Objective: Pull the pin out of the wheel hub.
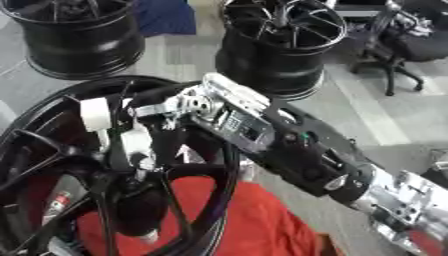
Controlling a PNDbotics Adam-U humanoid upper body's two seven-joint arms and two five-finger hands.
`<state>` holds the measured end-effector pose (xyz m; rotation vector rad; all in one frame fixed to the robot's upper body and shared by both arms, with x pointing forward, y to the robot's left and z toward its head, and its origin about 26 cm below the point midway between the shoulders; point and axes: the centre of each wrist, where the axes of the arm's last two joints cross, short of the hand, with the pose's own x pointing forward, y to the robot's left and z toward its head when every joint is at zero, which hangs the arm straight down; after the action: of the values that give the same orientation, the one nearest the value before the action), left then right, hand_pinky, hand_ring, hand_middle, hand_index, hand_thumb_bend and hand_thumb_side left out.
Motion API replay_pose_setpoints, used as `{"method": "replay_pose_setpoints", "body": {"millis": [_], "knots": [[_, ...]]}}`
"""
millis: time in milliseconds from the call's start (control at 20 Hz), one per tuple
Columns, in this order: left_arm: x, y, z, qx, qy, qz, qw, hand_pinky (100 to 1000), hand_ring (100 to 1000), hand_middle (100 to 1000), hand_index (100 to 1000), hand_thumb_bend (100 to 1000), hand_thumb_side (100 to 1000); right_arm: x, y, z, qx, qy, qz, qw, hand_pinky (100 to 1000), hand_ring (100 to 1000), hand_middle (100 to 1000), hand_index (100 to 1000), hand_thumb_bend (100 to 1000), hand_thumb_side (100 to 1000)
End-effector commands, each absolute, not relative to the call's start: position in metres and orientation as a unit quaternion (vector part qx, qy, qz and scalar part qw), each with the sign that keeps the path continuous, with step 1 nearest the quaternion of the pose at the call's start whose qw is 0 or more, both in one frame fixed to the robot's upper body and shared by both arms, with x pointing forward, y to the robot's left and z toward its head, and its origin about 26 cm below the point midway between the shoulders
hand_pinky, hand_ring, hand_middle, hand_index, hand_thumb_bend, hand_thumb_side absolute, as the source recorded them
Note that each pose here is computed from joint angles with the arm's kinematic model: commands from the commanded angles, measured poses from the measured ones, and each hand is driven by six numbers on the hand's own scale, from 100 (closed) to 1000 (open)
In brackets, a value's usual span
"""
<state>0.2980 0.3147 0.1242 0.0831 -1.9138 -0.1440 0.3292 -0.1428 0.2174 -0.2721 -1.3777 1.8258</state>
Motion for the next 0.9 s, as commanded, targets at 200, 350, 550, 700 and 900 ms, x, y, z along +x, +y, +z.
{"method": "replay_pose_setpoints", "body": {"millis": [200, 350, 550, 700, 900], "knots": [[0.299, 0.314, 0.132, 0.036, -0.823, -0.071, 0.563, 555, 515, 573, 773, 100, 762, 0.325, -0.148, 0.239, -0.125, -0.556, 0.720, 0.397, 448, 472, 537, 736, 100, 210], [0.299, 0.314, 0.132, 0.036, -0.823, -0.070, 0.563, 554, 515, 573, 773, 100, 763, 0.323, -0.149, 0.243, -0.127, -0.555, 0.721, 0.395, 447, 472, 537, 737, 100, 211], [0.299, 0.315, 0.132, 0.039, -0.821, -0.072, 0.565, 554, 515, 573, 772, 100, 765, 0.318, -0.158, 0.257, -0.136, -0.555, 0.721, 0.393, 445, 471, 537, 737, 100, 211], [0.298, 0.318, 0.132, 0.044, -0.820, -0.072, 0.566, 554, 514, 573, 772, 100, 766, 0.311, -0.168, 0.272, -0.138, -0.561, 0.714, 0.395, 436, 465, 532, 735, 100, 209], [0.297, 0.321, 0.131, 0.052, -0.817, -0.072, 0.569, 554, 514, 573, 772, 100, 767, 0.301, -0.187, 0.295, -0.142, -0.578, 0.696, 0.403, 417, 451, 520, 726, 100, 206]]}}
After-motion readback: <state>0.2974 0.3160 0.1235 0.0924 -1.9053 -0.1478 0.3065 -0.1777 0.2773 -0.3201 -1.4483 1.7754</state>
